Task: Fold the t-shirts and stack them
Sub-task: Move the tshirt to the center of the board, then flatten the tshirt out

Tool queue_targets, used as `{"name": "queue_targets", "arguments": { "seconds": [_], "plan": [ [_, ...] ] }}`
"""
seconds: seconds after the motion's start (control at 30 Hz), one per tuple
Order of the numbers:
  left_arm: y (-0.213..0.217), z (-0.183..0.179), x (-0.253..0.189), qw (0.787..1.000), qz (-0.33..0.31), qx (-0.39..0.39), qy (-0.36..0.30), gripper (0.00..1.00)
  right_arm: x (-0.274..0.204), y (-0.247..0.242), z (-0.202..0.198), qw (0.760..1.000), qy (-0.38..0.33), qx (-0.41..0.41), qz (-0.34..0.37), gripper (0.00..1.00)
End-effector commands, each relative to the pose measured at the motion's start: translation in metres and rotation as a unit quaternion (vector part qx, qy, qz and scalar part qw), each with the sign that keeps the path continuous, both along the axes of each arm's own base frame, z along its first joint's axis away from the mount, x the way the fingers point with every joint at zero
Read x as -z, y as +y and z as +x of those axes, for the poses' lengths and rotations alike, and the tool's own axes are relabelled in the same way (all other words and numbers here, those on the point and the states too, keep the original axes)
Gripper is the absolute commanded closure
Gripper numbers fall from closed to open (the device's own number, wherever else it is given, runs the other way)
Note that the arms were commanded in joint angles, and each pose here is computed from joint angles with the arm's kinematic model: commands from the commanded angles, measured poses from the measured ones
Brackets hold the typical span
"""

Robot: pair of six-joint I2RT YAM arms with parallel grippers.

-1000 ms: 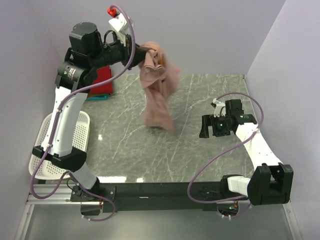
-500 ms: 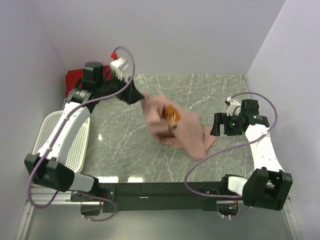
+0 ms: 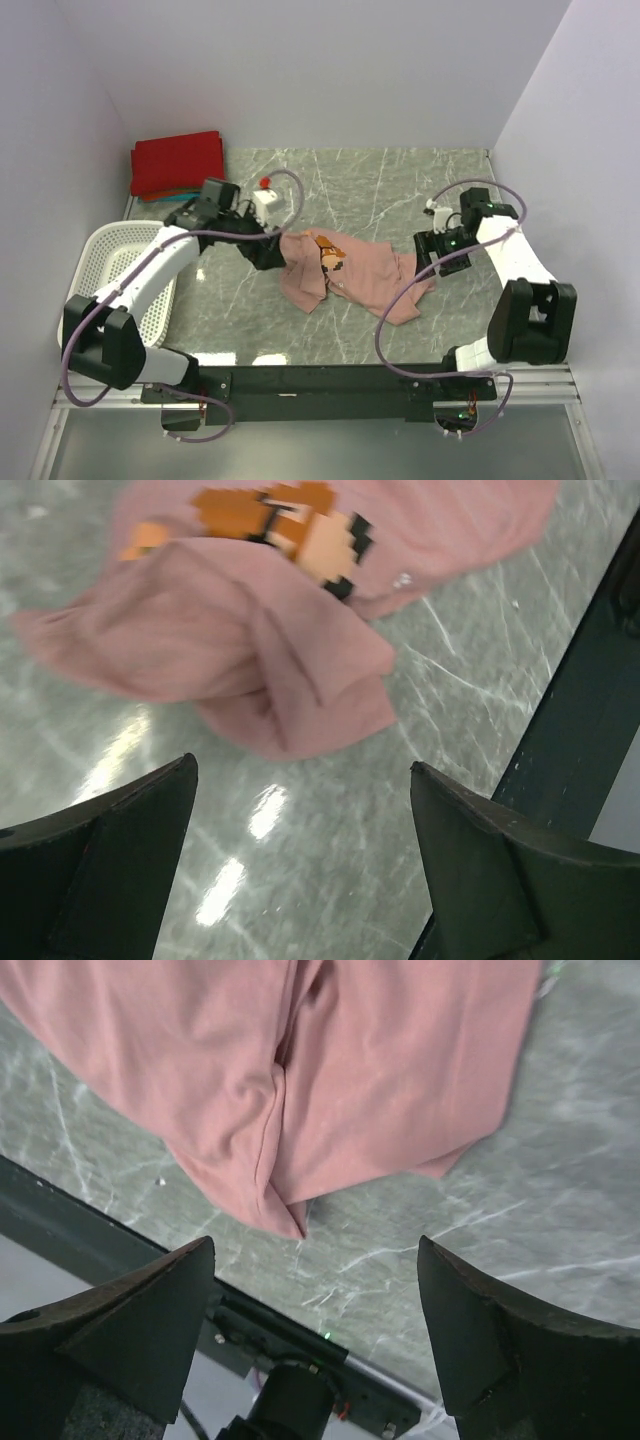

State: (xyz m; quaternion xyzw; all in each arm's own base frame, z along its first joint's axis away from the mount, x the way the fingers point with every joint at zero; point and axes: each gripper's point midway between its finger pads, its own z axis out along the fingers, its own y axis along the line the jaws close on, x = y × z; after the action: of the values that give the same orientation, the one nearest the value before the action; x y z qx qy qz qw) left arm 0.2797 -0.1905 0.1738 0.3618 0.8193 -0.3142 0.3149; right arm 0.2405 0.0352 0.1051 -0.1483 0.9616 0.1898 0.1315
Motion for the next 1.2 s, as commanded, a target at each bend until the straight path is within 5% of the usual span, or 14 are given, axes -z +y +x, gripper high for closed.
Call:
{"name": "queue_targets", "arguments": {
  "seconds": [0.0, 0.33, 0.5, 0.53, 0.6, 0.63, 0.7, 0.73, 0.97, 1.13, 1.17],
  "plan": [
    [-0.025, -0.001, 0.013, 0.999, 0.017, 0.033, -0.035, 0.08, 0.015, -0.004, 0.002, 0.999, 0.029, 0.009, -0.036, 0.12],
    [-0.079, 0.036, 0.059, 0.999, 0.046, -0.015, 0.024, 0.11, 0.049, -0.01, 0.045, 0.992, 0.064, 0.096, -0.052, 0.13],
    [-0.088, 0.053, 0.082, 0.995, 0.065, -0.03, 0.065, 0.3, 0.064, -0.003, 0.063, 0.989, 0.08, 0.117, -0.035, 0.13],
    [-0.088, 0.057, 0.084, 0.995, 0.068, -0.034, 0.067, 0.36, 0.066, -0.003, 0.066, 0.989, 0.08, 0.119, -0.032, 0.17],
    [-0.086, 0.07, 0.081, 0.995, 0.065, -0.043, 0.069, 0.62, 0.069, 0.0, 0.073, 0.989, 0.086, 0.116, -0.023, 0.32],
    [-0.084, 0.077, 0.08, 0.994, 0.063, -0.049, 0.069, 0.83, 0.068, 0.0, 0.077, 0.99, 0.084, 0.113, -0.022, 0.54],
    [-0.074, 0.1, 0.065, 0.995, 0.049, -0.067, 0.063, 0.95, 0.062, -0.001, 0.09, 0.991, 0.069, 0.113, -0.016, 0.76],
    [-0.07, 0.107, 0.064, 0.994, 0.048, -0.069, 0.069, 0.99, 0.057, -0.004, 0.095, 0.991, 0.063, 0.115, -0.017, 1.0],
    [-0.015, 0.161, -0.023, 0.996, 0.022, -0.064, -0.052, 0.99, -0.014, -0.034, 0.142, 0.99, -0.049, 0.129, -0.028, 1.0],
    [0.014, 0.11, -0.073, 0.985, 0.04, 0.026, -0.168, 0.99, -0.052, -0.048, 0.136, 0.99, -0.087, 0.112, -0.019, 1.0],
    [0.022, 0.092, -0.05, 0.978, 0.071, 0.067, -0.183, 0.99, -0.052, -0.049, 0.124, 0.991, -0.084, 0.106, -0.022, 1.0]
  ]
}}
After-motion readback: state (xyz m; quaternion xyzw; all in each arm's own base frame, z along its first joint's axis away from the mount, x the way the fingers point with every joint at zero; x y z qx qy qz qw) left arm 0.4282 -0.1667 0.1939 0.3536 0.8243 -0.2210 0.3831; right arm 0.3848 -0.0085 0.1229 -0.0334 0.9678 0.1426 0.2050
